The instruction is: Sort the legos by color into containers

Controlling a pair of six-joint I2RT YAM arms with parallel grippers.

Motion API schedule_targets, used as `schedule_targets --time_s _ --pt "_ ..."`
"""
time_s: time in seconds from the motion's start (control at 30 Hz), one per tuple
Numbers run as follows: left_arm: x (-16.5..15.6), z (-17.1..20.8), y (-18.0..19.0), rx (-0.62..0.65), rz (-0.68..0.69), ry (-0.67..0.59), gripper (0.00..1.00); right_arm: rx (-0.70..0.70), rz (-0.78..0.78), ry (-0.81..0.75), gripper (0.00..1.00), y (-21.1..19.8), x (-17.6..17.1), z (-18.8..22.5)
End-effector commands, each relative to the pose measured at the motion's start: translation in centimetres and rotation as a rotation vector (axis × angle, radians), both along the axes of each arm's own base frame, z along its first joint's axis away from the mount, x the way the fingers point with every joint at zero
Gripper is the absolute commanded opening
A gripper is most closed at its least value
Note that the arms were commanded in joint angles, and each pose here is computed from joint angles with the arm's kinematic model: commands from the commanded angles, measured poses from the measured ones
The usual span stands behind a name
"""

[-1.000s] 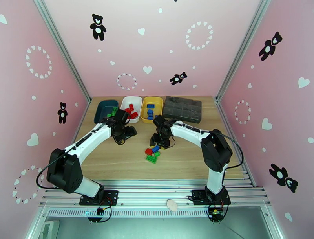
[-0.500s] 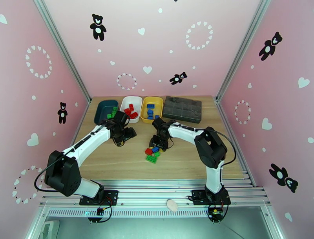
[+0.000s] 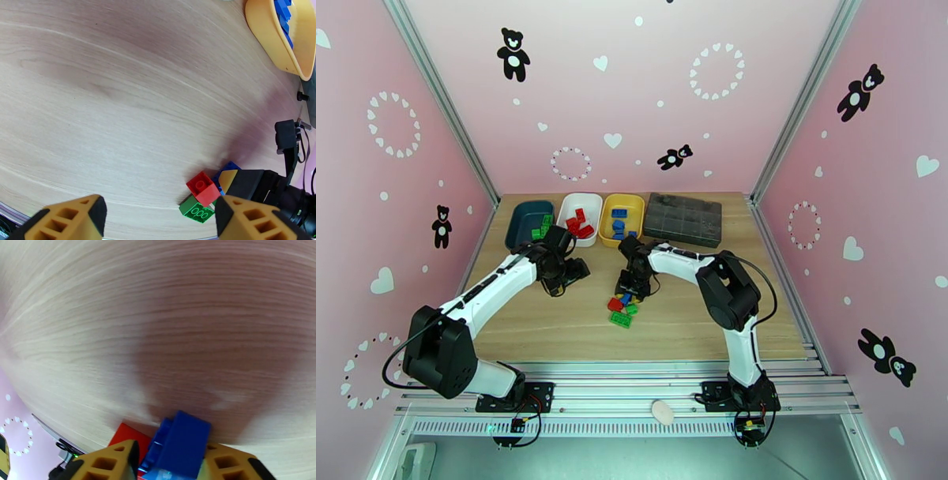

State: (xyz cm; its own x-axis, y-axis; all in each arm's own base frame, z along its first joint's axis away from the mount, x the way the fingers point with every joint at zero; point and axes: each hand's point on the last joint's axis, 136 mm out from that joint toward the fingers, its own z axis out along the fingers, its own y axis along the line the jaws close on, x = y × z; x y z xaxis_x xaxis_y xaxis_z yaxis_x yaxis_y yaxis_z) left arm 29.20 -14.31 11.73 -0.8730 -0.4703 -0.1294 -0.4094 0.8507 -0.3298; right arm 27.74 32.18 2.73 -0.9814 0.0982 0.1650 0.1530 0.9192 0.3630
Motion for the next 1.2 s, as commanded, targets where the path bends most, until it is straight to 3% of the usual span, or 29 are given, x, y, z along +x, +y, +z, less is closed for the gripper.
schedule_targets --time_s 0.0,0.33,0.53,0.77,0.97,1.17 --pt "0.2 0.5 0.3 -0.001 0.011 -0.02 0.78 0.005 0.0 -0.009 0.32 0.2 0.8 0.7" --pt "3.3 1.1 -2.9 -0.138 -0.025 -0.022 0.84 0.083 -0.048 -0.089 0.18 -0.6 4.3 4.8" --pt "7.0 2.9 -5.4 -0.244 -0.044 -0.053 0.85 0.171 -0.11 -0.166 0.17 -0.9 9.0 8.5" --pt "10.6 4.5 -5.8 -0.305 -0.035 -0.067 0.85 0.234 -0.202 -0.223 0.18 -2.0 15.9 10.8" --pt "10.9 4.5 -5.8 -0.289 -0.057 -0.055 0.85 0.292 -0.277 -0.264 0.25 -2.2 21.3 11.7" --pt "9.7 3.8 -5.0 -0.254 -0.057 -0.033 0.85 0.339 -0.31 -0.275 0.48 -1.8 24.1 11.7"
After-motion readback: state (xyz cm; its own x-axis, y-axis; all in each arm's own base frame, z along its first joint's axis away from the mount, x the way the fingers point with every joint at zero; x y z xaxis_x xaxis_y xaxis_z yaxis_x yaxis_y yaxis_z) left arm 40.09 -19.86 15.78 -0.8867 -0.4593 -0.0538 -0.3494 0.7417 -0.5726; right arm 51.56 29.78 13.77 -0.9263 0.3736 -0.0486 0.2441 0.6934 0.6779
